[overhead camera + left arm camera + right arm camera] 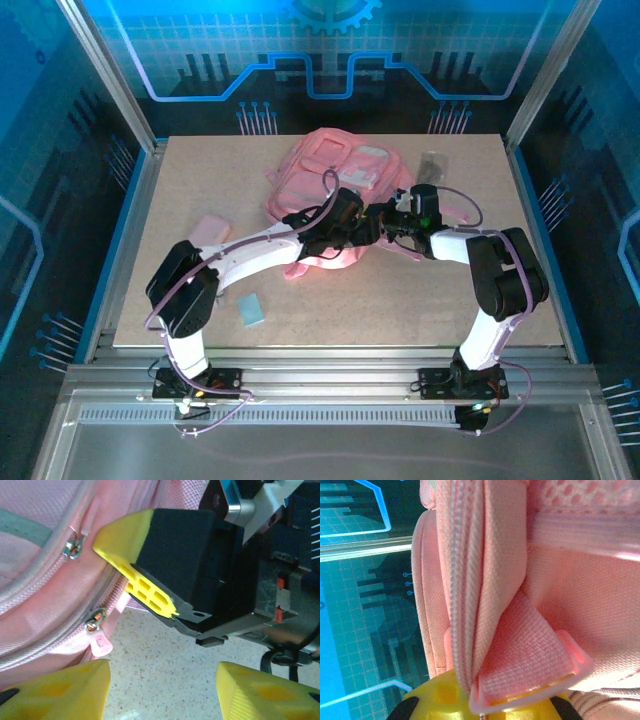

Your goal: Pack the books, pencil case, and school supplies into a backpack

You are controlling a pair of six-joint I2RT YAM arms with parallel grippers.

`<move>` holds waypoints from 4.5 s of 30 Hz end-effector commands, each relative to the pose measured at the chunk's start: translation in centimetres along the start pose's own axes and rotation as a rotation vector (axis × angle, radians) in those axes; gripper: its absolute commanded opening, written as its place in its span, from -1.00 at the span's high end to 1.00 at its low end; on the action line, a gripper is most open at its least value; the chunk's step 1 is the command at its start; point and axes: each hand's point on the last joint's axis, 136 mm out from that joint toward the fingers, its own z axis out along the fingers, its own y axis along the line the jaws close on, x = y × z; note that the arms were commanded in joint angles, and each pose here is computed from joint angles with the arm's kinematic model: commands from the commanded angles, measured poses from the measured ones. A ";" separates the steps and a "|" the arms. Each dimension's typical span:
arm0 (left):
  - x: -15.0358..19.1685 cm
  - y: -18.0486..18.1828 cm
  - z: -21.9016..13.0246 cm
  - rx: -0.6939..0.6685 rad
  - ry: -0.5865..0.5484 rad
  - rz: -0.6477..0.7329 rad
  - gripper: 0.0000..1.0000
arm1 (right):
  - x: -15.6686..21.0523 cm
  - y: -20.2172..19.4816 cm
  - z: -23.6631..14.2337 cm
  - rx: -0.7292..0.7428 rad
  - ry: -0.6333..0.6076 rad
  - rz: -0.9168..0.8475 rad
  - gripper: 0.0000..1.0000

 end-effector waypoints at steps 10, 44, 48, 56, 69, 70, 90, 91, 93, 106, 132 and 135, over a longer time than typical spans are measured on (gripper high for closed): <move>0.1 6.4 3.2 -0.300 -0.071 0.098 0.02 | 1.0 3.7 0.3 -0.135 0.082 -0.047 1.00; 0.3 5.1 -1.8 -0.174 0.188 0.134 1.00 | -1.6 0.9 -0.4 -0.019 0.015 -0.118 1.00; 0.2 7.2 -2.6 -0.227 0.229 0.181 1.00 | -1.8 0.7 -0.6 0.009 0.007 -0.146 1.00; 1.0 15.9 -4.3 -0.476 0.276 0.341 1.00 | -3.2 1.6 -1.6 -0.021 0.007 -0.147 1.00; -1.8 13.8 -9.2 -0.351 0.114 0.233 1.00 | -6.7 3.1 -0.7 0.035 0.009 -0.224 1.00; -1.7 12.6 -9.5 -0.327 0.105 0.248 1.00 | -7.2 3.3 -0.5 0.036 0.004 -0.227 1.00; -4.9 8.5 -6.2 -0.275 -0.053 0.297 0.52 | -3.2 3.2 -6.4 0.218 -0.105 -0.273 -0.41; -5.4 9.3 -6.0 -0.284 -0.059 0.274 0.26 | -2.7 3.0 -6.2 0.224 -0.106 -0.268 -0.42; -6.0 10.3 -5.7 -0.303 -0.067 0.251 -0.01 | -1.9 2.7 -5.3 0.241 -0.103 -0.273 -0.42; -4.9 13.6 -0.4 -0.435 0.086 0.311 -0.04 | -3.1 -2.0 0.2 0.366 -0.103 -0.275 -0.04; 2.4 18.8 1.0 -0.547 0.418 0.234 1.00 | -3.5 -3.8 -0.4 0.372 -0.121 -0.239 -0.04; -0.2 15.5 -0.4 -0.429 0.308 0.231 1.00 | -3.4 -3.8 -0.5 0.368 -0.116 -0.231 -0.08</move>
